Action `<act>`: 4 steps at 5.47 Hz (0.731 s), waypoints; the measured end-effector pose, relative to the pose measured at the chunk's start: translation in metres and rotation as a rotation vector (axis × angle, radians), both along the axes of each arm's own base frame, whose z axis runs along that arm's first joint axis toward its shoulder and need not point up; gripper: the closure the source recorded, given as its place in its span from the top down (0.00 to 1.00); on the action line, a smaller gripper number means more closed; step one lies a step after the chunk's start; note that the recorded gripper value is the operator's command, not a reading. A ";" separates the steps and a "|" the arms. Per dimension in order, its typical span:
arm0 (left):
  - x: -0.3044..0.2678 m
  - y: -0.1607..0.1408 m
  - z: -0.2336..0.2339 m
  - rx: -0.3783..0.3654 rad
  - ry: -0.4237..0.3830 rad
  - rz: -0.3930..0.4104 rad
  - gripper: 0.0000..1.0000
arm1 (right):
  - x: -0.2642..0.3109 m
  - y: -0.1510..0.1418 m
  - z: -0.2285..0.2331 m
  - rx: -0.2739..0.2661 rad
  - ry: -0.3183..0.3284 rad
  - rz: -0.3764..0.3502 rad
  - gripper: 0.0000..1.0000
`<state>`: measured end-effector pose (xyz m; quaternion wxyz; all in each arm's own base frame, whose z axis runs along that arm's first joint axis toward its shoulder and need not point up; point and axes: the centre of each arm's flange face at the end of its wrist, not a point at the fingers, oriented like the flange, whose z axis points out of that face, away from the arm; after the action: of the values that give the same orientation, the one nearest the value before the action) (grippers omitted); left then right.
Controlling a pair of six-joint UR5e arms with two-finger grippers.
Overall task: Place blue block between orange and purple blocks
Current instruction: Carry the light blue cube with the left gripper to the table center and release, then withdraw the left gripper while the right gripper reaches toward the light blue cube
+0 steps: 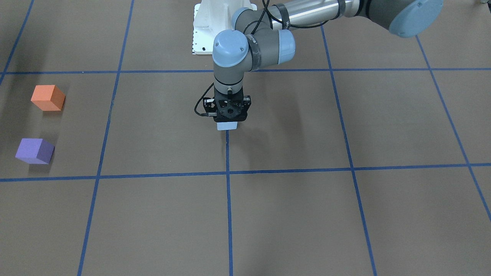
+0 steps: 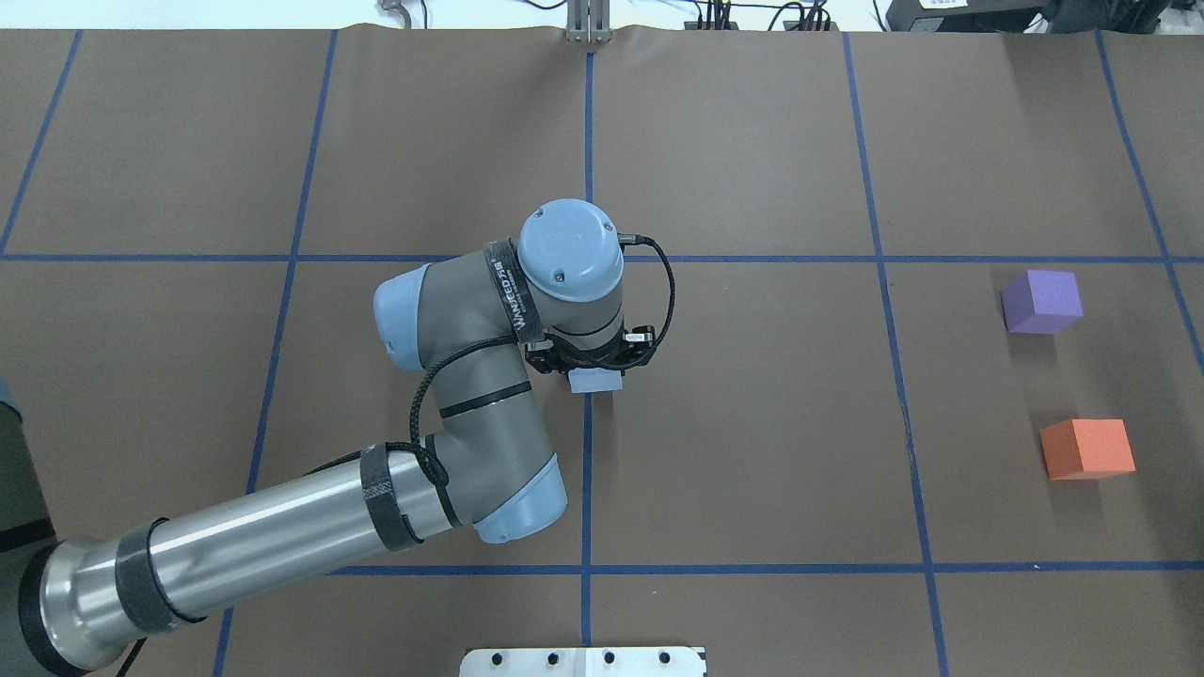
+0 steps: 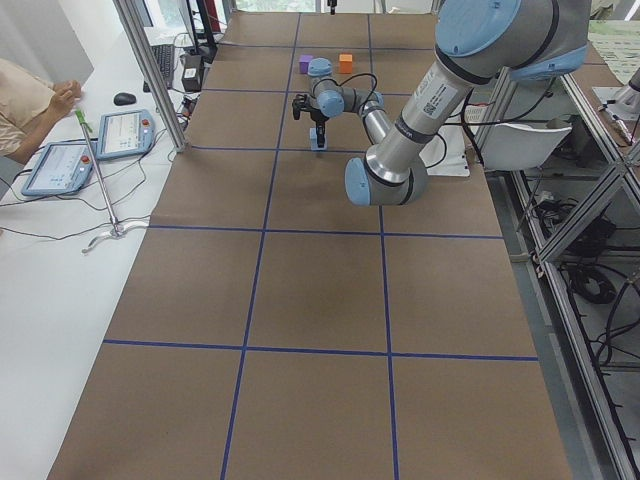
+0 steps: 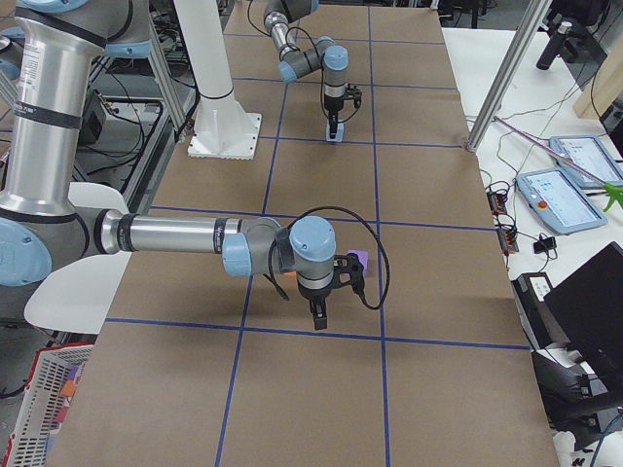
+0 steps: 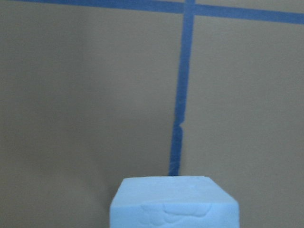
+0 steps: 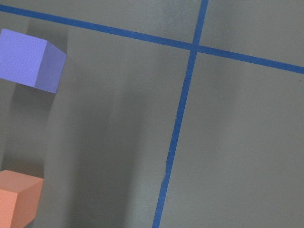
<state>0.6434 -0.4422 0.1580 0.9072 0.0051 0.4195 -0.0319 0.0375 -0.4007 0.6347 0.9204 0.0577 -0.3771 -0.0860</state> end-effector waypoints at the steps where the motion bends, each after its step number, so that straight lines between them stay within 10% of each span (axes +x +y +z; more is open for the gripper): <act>1: 0.007 -0.001 0.005 0.023 -0.011 -0.017 1.00 | 0.000 -0.001 -0.004 0.018 -0.003 -0.001 1.00; 4: -0.052 -0.032 -0.014 0.172 -0.022 0.062 1.00 | -0.011 -0.011 -0.058 0.239 -0.155 -0.028 1.00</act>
<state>0.5915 -0.4744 0.1443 0.9084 0.0702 0.4108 0.0322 0.0268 -0.4122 0.5763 0.8738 0.1680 -0.4347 -0.1385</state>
